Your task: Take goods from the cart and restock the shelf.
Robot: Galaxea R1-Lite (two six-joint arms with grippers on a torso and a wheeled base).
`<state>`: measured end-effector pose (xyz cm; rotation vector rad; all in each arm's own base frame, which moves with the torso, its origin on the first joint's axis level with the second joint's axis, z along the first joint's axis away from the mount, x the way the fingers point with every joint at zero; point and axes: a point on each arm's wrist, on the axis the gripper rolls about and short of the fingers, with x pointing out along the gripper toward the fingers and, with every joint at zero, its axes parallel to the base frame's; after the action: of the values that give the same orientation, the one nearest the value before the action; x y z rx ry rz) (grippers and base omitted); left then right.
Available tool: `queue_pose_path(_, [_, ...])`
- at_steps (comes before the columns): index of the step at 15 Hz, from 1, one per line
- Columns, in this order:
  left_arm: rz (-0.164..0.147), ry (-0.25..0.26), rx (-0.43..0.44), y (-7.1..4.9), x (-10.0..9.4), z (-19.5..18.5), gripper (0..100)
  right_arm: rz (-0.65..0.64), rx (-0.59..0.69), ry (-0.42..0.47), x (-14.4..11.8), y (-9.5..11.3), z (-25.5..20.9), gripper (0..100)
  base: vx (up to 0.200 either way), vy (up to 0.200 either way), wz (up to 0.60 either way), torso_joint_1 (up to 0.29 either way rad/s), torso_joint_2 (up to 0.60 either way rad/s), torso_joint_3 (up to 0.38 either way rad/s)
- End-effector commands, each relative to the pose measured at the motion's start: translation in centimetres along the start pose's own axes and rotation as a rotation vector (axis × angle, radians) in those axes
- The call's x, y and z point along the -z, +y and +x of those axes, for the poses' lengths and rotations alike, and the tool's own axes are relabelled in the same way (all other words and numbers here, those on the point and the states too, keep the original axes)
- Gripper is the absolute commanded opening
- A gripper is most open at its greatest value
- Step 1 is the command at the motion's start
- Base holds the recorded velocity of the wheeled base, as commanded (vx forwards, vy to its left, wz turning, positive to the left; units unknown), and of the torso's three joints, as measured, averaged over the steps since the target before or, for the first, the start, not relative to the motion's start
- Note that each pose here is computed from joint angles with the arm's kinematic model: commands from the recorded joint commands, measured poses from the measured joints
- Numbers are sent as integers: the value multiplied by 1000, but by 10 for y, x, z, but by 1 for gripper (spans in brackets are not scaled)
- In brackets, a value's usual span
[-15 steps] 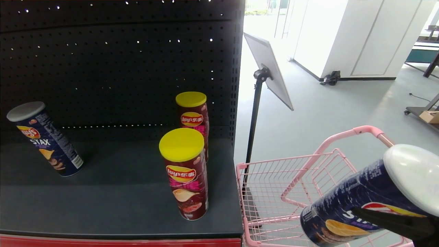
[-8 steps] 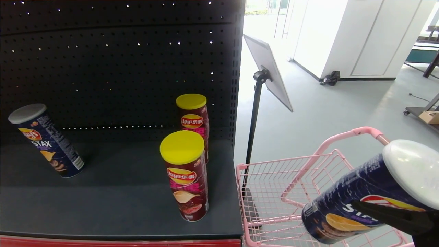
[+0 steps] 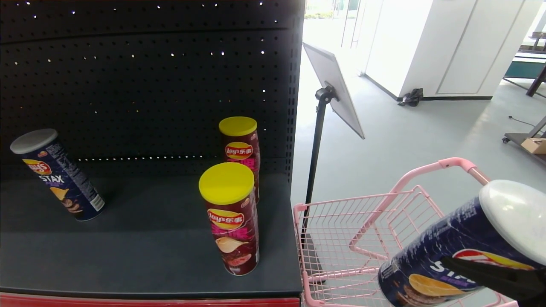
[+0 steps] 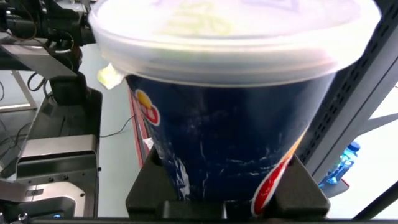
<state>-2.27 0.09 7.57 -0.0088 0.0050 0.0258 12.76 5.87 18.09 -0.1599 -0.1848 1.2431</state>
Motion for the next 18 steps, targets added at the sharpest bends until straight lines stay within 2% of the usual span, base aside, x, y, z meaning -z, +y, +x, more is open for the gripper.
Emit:
queue_pose_path(1, [0, 1, 0, 0, 0, 0, 100, 11, -3, 9, 4, 4, -2, 0, 0, 0, 0, 0, 0, 0])
queue_pose_path(4, [1, 0, 20, 0, 0, 0, 100, 31, -9, 23, 12, 17, -10, 0, 0, 0, 0, 0, 0, 0])
queue_pose_path(8, [1, 0, 18, 0, 0, 0, 100, 46, -22, 31, 14, 16, -8, 0, 0, 0, 0, 0, 0, 0])
queue_pose_path(17, [1, 0, 18, 0, 0, 0, 100, 46, -34, 28, 14, 17, -7, 0, -200, 0, 0, 2, 0, -1])
queue_pose_path(18, [1, 0, 18, 0, 0, 0, 100, 44, -36, 27, 14, 18, -7, 0, 0, 0, 0, 0, 0, 0])
